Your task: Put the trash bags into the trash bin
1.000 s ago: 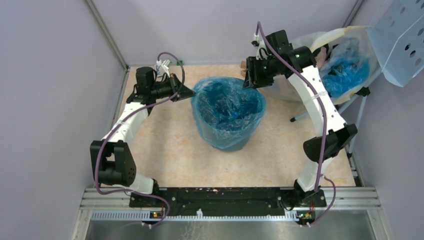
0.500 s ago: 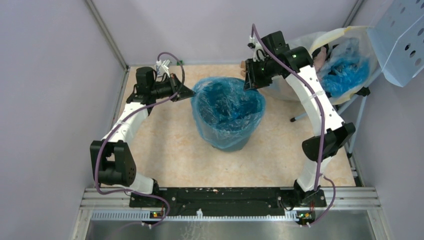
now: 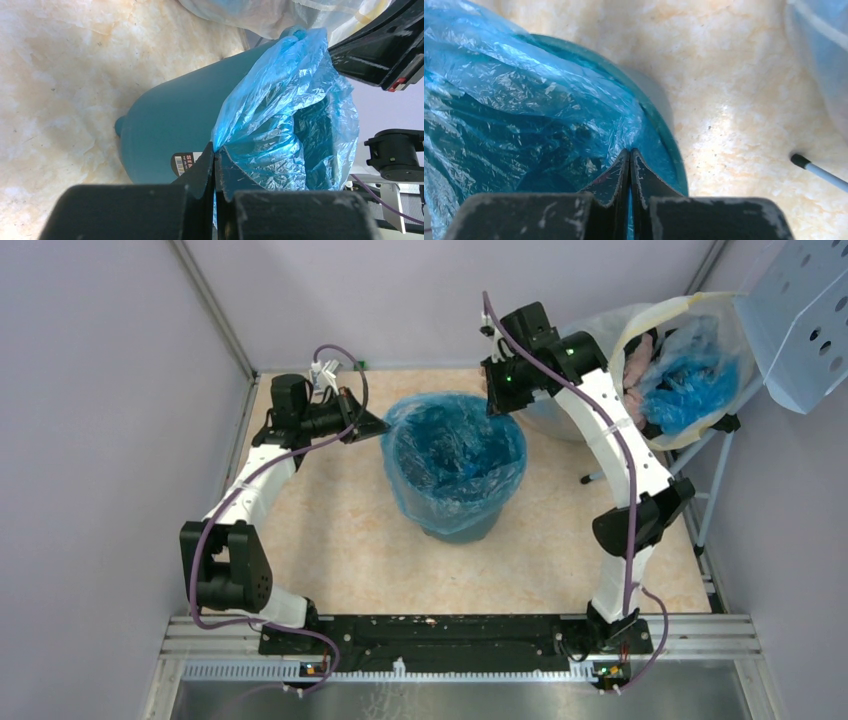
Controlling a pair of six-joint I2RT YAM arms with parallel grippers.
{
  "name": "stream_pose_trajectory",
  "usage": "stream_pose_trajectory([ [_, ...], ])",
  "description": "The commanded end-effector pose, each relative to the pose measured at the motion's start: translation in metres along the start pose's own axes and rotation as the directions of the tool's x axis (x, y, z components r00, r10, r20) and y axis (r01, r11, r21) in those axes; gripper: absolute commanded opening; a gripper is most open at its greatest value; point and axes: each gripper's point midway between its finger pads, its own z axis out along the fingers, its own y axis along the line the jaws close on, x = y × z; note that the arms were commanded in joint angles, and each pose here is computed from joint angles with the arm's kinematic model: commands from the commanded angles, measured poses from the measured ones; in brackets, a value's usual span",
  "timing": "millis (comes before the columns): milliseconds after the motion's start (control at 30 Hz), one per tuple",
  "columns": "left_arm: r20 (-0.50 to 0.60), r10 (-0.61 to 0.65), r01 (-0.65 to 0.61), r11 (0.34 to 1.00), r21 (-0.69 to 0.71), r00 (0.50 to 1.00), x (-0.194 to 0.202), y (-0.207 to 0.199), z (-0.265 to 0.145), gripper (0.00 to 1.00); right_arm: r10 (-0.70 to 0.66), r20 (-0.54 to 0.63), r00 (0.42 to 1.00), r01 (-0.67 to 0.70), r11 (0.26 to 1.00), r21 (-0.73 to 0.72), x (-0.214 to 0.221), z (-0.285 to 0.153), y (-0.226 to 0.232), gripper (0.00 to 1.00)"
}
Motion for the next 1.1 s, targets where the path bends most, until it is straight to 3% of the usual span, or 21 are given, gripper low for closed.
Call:
stream_pose_trajectory([
  [0, 0.052, 0.066, -0.067, 0.997, 0.024, 0.996, -0.018, -0.017, -0.005, 0.00, 0.012, 0.212, 0.977, -0.028, 0.997, 0.075, -0.036, -0.048, -0.007, 0.00],
  [200, 0.089, 0.074, -0.081, 0.994, 0.070, 0.993, -0.031, -0.028, -0.002, 0.00, 0.064, 0.344, 0.937, -0.118, 0.983, 0.139, -0.047, -0.073, -0.030, 0.00],
  [400, 0.062, 0.062, -0.067, 0.994, 0.084, 0.996, -0.030, -0.025, 0.010, 0.00, 0.131, 0.311, 0.941, -0.187, 0.970, 0.156, -0.042, -0.063, -0.056, 0.00],
  [767, 0.061, 0.063, -0.069, 0.992, 0.103, 0.996, -0.046, -0.024, 0.022, 0.00, 0.158, 0.272, 0.949, -0.194, 0.974, 0.114, -0.049, -0.037, -0.060, 0.00],
  [967, 0.014, 0.001, -0.002, 0.996, 0.084, 1.000, -0.033, -0.005, 0.028, 0.00, 0.190, 0.171, 0.967, -0.212, 0.970, 0.122, -0.029, -0.011, -0.067, 0.01],
  [1067, -0.021, -0.036, 0.037, 0.997, 0.069, 0.999, -0.019, 0.005, 0.029, 0.00, 0.207, 0.145, 0.968, -0.224, 0.968, 0.111, -0.019, -0.007, -0.067, 0.06],
])
